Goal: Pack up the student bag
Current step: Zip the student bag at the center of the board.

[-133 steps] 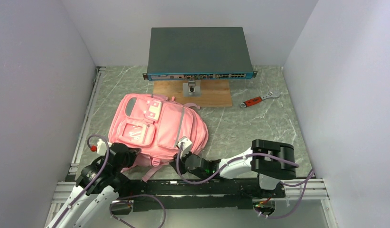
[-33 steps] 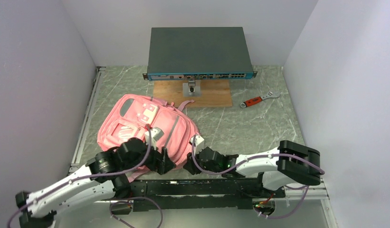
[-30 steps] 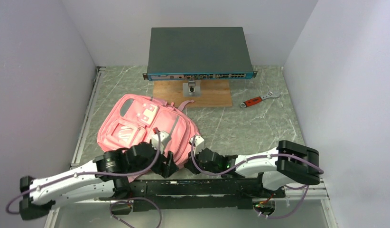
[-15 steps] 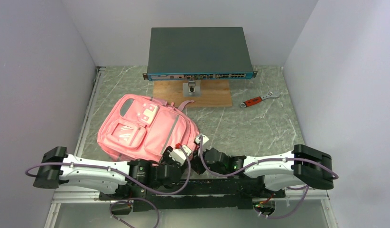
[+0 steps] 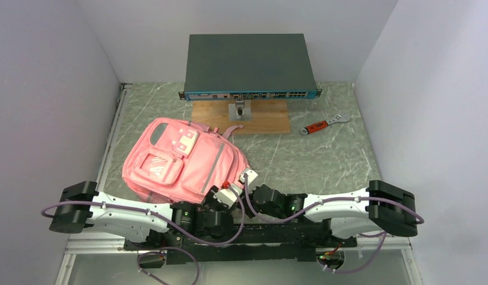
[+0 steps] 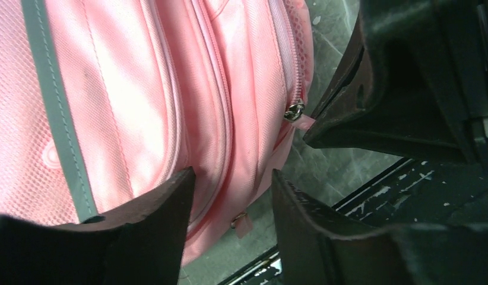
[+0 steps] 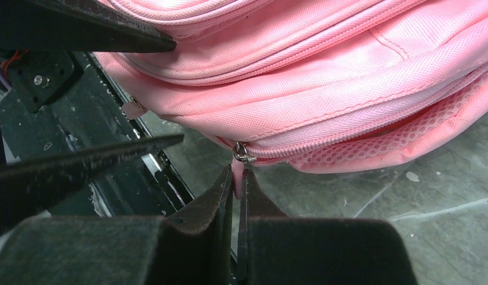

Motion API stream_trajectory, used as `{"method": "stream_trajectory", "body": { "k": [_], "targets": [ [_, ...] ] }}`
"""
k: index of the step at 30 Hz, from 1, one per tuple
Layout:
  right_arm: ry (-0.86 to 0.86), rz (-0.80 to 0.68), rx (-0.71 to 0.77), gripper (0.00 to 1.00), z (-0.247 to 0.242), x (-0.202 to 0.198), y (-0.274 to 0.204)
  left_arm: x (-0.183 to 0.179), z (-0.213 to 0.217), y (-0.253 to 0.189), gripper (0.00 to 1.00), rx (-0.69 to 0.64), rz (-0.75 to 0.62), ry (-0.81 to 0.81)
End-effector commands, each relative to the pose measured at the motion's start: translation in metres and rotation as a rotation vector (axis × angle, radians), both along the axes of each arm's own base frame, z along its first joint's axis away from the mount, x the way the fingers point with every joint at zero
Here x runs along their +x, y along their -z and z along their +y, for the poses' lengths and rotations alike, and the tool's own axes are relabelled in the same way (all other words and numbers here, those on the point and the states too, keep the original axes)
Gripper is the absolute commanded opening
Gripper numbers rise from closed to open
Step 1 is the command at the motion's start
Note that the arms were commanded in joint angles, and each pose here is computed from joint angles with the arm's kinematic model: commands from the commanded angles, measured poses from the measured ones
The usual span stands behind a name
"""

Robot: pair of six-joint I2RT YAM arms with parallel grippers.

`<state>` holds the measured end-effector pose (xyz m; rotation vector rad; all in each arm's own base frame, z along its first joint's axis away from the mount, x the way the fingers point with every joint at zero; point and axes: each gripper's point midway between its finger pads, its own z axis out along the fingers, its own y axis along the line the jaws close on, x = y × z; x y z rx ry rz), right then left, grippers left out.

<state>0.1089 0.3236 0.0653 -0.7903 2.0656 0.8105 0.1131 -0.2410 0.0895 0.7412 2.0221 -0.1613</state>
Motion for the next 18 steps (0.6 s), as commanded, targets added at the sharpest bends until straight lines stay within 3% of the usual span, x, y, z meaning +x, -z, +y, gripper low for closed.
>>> {"method": "stream_trajectory", "body": {
  "k": [1,2,4,5,12,18],
  "targets": [
    [0.03,-0.082,0.018,0.0,0.0,0.013,-0.023,0.006,0.0,-0.007,0.46,-0.043,-0.042,-0.014],
    [0.049,-0.089,0.018,0.0,-0.002,0.016,-0.026,0.008,0.004,-0.006,0.36,-0.035,-0.052,-0.027],
    [0.08,-0.119,-0.009,0.0,-0.01,0.022,-0.028,0.013,0.016,-0.006,0.05,-0.008,-0.072,-0.08],
    [0.1,-0.137,-0.035,0.0,-0.015,0.026,-0.028,0.015,0.024,-0.006,0.0,0.014,-0.081,-0.11],
    [0.17,-0.272,-0.294,0.0,-0.059,0.053,-0.036,0.016,0.055,-0.032,0.0,0.009,-0.087,-0.241],
    [0.284,-0.27,-0.308,0.0,-0.087,0.094,-0.051,0.008,0.064,-0.058,0.0,-0.048,-0.072,-0.189]
  ]
}}
